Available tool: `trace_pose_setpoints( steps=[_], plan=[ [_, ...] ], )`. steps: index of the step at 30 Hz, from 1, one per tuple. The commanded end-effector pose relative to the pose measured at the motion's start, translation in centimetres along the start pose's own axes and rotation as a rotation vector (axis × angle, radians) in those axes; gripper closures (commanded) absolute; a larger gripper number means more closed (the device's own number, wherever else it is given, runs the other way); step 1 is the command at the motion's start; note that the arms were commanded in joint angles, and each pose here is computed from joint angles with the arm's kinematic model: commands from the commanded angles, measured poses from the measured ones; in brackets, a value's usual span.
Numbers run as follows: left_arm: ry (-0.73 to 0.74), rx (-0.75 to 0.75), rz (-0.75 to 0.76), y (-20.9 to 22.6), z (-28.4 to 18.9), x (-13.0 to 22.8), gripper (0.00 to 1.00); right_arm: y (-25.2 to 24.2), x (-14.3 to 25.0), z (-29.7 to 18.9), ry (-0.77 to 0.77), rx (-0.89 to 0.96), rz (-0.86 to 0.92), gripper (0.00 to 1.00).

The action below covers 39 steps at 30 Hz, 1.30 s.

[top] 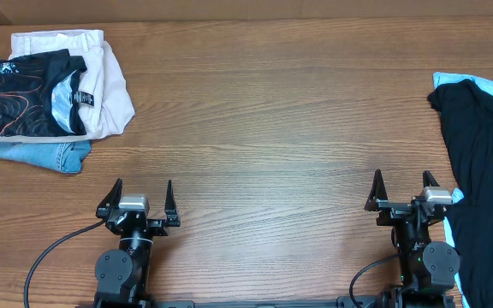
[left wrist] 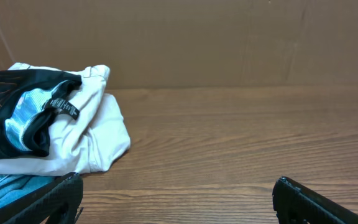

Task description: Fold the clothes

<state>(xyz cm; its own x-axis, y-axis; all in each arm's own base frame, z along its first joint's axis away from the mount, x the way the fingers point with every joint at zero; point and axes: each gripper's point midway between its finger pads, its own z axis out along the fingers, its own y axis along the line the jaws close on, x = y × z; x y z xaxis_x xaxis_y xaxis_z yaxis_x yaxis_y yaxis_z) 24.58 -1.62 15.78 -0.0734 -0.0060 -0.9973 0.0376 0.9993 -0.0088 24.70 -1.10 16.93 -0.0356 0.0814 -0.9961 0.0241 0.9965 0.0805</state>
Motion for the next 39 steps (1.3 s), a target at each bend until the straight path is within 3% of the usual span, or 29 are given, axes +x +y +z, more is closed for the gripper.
trace_pose_setpoints(
  steps=[1, 11, 21, 29, 39],
  plan=[
    [-0.004, 0.004, 0.011, 0.0, 0.0, 0.0, 0.00, 0.0, 0.2, 0.0, -0.001, -0.006, 0.031, 0.00],
    [0.001, 0.004, -0.031, 0.0, -0.1, -0.2, 0.00, -0.3, -0.1, -0.2, 0.020, 0.021, 0.127, 0.00],
    [0.014, 0.002, -0.135, 0.1, -1.4, -4.0, 0.00, -0.8, -6.7, -2.1, 0.093, 0.101, 0.158, 0.00],
    [0.103, -0.005, -0.127, 0.0, -0.8, -8.1, 0.00, -0.7, -8.6, -1.5, 0.360, 0.150, 0.210, 0.00],
    [0.349, 0.031, -0.116, -1.2, 1.3, -8.7, 0.00, -1.5, -3.4, 2.1, 0.750, 0.236, 0.247, 0.00]
  ],
)
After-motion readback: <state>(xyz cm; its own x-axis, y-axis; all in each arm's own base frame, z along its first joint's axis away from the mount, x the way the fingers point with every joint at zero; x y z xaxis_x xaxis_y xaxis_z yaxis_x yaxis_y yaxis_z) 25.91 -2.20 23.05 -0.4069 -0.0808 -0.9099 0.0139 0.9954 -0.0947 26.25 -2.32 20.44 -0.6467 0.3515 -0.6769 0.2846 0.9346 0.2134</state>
